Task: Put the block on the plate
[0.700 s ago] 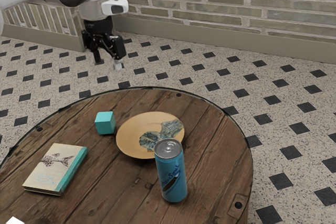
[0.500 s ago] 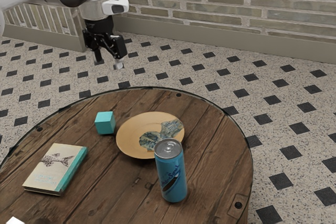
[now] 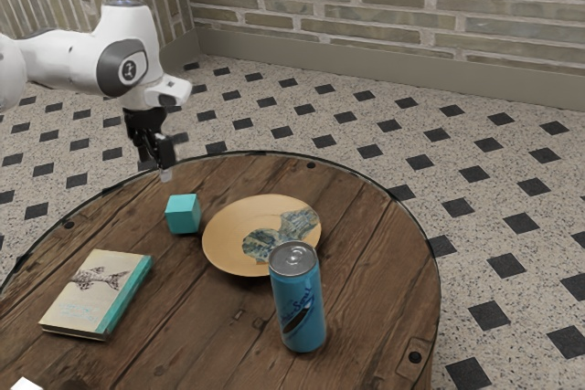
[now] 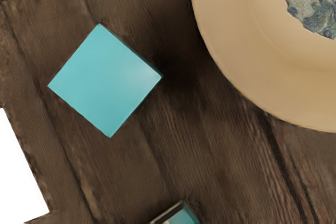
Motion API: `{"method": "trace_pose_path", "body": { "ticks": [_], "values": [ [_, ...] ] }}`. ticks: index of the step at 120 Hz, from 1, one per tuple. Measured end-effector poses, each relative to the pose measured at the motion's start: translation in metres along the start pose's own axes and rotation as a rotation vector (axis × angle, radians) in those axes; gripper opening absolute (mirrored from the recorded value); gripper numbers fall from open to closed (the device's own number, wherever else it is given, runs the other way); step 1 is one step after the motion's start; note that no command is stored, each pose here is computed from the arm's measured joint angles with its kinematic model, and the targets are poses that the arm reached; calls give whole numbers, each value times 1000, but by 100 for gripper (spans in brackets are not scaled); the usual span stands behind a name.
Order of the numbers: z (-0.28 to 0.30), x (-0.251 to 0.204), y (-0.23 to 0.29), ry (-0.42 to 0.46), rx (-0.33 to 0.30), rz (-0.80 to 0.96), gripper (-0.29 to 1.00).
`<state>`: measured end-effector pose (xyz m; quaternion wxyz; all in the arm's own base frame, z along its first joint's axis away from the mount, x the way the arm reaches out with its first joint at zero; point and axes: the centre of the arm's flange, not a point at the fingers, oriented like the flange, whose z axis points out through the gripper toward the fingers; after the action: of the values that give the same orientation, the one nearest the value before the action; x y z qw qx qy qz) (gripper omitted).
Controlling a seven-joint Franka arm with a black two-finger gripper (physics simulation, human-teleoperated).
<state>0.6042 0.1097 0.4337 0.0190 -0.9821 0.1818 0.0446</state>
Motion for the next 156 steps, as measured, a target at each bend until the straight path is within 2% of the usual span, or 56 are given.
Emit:
{"method": "trace_pose_path", "body": {
  "ticks": [28,56,72,87,116,156],
  "values": [
    [54,10,-31,28,61,283,70],
    [87,29,-47,50,64,441,70],
    [104,36,-45,60,40,503,70],
    [118,43,-42,43,59,596,70],
    [128,53,-49,106,38,616,70],
    [174,56,-47,90,-18,640,70]
  ]
}}
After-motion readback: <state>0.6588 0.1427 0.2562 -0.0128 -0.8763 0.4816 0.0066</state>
